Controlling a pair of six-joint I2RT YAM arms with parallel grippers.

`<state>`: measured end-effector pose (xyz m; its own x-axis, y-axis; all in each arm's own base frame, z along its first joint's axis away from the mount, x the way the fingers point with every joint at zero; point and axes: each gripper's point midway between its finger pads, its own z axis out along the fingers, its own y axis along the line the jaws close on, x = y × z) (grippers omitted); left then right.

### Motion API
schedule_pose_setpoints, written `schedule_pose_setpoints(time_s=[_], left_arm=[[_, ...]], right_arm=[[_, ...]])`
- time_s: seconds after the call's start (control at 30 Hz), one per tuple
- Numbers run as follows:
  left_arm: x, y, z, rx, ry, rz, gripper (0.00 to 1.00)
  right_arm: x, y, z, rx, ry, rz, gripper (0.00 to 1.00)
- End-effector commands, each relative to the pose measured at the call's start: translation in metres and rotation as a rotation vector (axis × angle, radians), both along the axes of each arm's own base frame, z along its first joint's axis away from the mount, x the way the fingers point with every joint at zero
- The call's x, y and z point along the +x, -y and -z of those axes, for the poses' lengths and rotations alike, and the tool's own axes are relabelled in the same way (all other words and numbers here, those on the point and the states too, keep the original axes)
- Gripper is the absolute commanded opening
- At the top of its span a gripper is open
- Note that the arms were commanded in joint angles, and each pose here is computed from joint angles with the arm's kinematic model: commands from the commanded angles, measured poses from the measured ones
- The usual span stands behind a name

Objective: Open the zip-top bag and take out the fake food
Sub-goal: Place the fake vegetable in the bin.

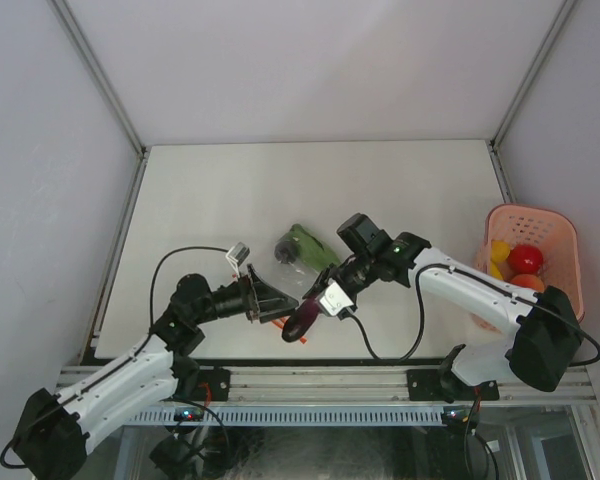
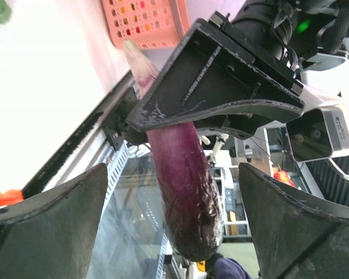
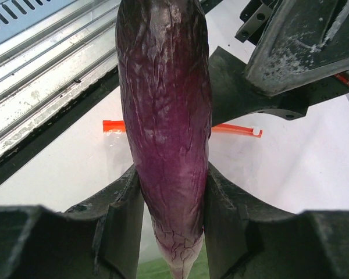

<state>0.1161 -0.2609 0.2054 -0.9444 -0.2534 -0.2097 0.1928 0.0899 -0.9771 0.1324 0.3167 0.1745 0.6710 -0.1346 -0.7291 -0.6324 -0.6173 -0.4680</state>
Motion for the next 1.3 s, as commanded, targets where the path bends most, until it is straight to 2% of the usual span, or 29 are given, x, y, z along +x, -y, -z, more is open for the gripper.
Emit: schedule_pose_setpoints(time_s=[0.0, 0.17, 0.47, 0.67, 0.77, 0.97, 1.27], left_arm=[[0.012, -0.011, 0.006, 0.084, 0.134, -0.047, 0.98], [0.030, -0.030, 0.007, 0.232, 0.285, -0.095, 1.00], [0.101, -0.088, -0.020, 0.533, 0.545, -0.321, 1.00], [0.138, -0.109, -0.037, 0.632, 0.602, -0.401, 1.00], [0.156, -0.130, -0.033, 0.736, 0.599, -0.482, 1.00], [0.160, -0.176, -0.019, 0.921, 0.535, -0.620, 1.00], [0.150, -0.180, -0.026, 0.917, 0.592, -0.660, 1.00]], right_arm=[[-0.002, -0.001, -0.023, 0.053, -0.032, -0.002, 0.00], [0.000, 0.005, -0.032, 0.077, -0.048, 0.009, 0.00], [0.012, 0.016, -0.043, 0.108, -0.077, 0.061, 0.00], [0.024, 0.028, -0.056, 0.141, -0.114, 0.130, 0.00], [0.034, 0.035, -0.066, 0.166, -0.144, 0.181, 0.00], [0.060, 0.054, -0.085, 0.206, -0.189, 0.327, 0.00], [0.103, 0.110, -0.125, 0.294, -0.230, 0.643, 0.00]])
